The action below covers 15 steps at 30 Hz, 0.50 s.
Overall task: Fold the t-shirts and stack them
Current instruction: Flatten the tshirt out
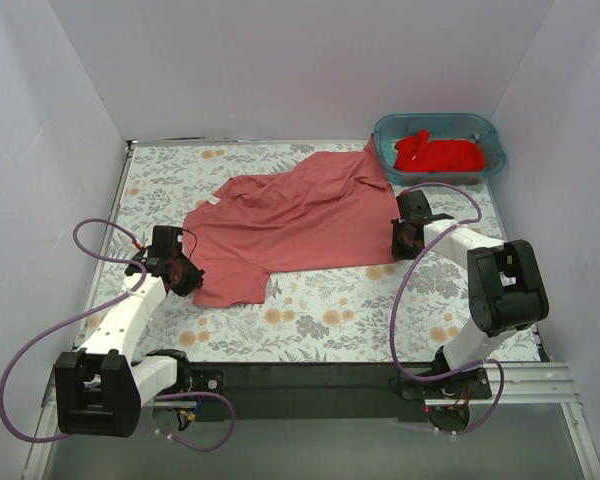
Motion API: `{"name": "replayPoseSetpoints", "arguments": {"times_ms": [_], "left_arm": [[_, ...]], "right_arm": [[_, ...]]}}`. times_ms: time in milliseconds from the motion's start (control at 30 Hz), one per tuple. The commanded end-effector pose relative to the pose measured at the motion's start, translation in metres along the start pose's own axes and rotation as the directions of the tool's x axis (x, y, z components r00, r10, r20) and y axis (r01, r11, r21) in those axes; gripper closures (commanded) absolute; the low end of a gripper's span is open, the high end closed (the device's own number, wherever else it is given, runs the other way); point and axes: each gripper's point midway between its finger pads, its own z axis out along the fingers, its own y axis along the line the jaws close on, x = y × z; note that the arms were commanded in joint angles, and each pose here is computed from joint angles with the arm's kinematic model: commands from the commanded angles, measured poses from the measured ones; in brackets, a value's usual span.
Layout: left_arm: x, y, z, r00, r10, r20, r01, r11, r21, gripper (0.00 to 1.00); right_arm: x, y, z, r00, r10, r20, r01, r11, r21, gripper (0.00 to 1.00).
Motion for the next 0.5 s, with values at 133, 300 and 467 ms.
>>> {"name": "replayPoseSetpoints", "arguments": {"times_ms": [133,300,467], "left_arm": [[-0.015,-0.007,-0.003,0.998,0.015,0.054,-0.015,1.0,0.008,1.0],[-0.018,-0.004,-0.006,0.997,0.013,0.078,-0.013,1.0,0.002,1.0],[-0.021,-0.007,-0.007,0.997,0.018,0.077,-0.018,1.0,-0.002,1.0]], "right_arm": [[0.033,-0.022,0.006,0.993,-0.025,-0.116,0.035,0.996,0.084,0.65],[0.021,-0.048,-0.005,0.997,-0.01,-0.08,0.022,0.988,0.15,0.51],[0.019,-0.071,-0.009,0.994,0.092,-0.066,-0.08,0.984,0.157,0.51]]}}
